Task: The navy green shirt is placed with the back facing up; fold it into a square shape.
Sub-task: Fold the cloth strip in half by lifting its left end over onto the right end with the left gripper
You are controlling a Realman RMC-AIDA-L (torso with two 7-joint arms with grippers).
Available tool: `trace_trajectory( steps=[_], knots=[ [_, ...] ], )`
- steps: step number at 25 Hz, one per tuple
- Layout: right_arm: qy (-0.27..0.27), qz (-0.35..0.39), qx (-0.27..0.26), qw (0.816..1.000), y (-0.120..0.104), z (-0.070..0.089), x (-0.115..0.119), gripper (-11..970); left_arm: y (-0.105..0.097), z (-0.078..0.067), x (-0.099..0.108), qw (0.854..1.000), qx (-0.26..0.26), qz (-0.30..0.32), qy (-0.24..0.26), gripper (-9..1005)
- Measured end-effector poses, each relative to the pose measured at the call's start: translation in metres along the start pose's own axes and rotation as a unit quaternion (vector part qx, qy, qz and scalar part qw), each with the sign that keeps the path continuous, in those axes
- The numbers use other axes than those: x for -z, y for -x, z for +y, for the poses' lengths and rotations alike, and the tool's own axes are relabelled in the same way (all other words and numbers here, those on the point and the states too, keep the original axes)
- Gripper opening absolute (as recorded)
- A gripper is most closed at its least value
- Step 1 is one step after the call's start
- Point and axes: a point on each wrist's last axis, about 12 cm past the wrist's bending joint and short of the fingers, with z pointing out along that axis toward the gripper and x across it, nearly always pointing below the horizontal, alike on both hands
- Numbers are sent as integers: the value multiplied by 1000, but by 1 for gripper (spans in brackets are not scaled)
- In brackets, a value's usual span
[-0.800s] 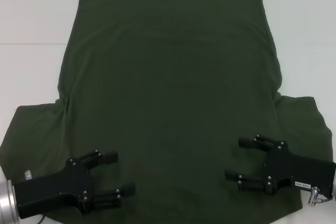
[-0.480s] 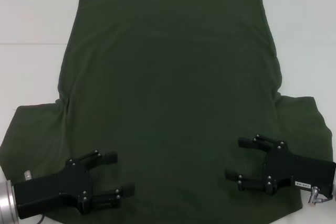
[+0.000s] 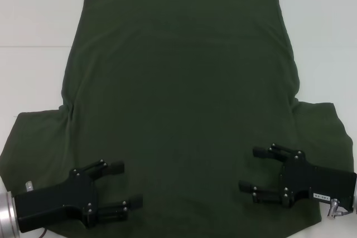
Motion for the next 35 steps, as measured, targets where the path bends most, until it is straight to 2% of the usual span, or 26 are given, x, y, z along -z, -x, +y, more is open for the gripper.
trace_trajectory(
  steps=[35],
  knots=[
    [6, 2, 3, 1000, 1, 0, -2, 911, 1, 0, 0, 1000, 0, -1, -2, 948]
  ],
)
